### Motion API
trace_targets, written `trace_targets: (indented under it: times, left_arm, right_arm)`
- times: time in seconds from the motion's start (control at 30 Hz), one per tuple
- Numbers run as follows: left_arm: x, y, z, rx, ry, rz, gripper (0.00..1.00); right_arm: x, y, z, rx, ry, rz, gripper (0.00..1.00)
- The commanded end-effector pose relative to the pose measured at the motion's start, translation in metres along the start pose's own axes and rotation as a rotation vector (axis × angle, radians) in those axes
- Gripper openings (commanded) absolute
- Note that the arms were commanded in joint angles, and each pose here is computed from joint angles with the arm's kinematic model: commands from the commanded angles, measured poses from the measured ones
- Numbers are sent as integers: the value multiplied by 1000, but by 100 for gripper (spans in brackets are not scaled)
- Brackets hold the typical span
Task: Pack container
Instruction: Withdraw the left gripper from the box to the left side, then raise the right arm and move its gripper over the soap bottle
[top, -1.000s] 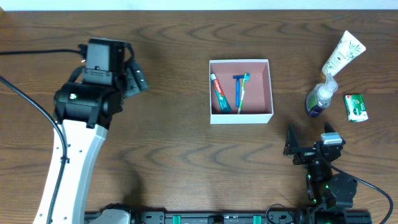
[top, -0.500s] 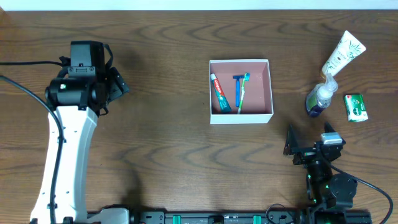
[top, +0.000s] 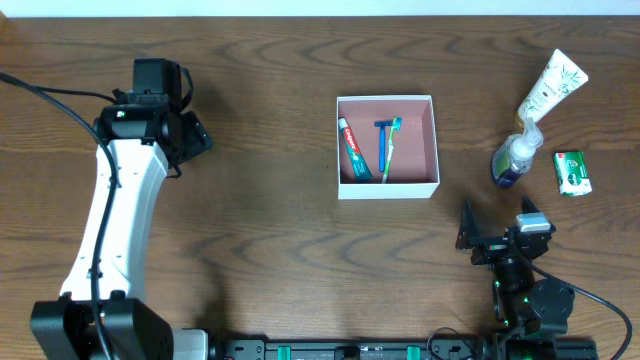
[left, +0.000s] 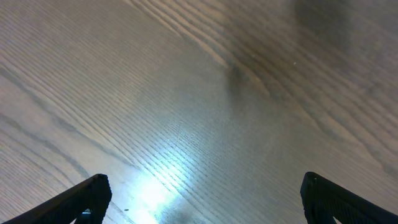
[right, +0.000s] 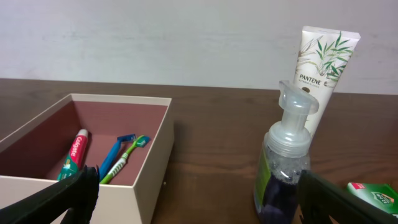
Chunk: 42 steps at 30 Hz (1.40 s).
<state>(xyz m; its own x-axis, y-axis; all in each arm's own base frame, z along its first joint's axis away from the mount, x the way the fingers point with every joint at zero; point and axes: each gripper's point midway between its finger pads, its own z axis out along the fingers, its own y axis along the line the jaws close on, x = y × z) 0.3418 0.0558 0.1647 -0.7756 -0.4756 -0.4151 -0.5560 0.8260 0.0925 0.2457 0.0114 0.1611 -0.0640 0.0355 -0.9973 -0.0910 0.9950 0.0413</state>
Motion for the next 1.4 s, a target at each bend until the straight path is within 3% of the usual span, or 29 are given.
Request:
trace_targets:
  times: [0.0,0.77,0.9,1.07,1.23,1.37]
  left_arm:
    - [1,6,6,-38,3,-2,98]
    - [1,6,6,-38,4,-2,98]
    - [1,6,6,-38,3,-2,98]
    - [1,6,6,-38,3,-2,98]
    - [1,6,6,-38,4,-2,98]
    - [1,6,6,-38,3,-2,98]
  right_arm:
    - [1,2,0,-5,0,-19,99]
    - [1,4,0,-21,0,-17,99]
    - [1,5,0,-21,0,106,99]
    - [-15,21,-2,-125,-44,336,99]
    - [-63,63,-20,-397,-203,258,99]
    - [-112,79,-45,-502,-374,169,99]
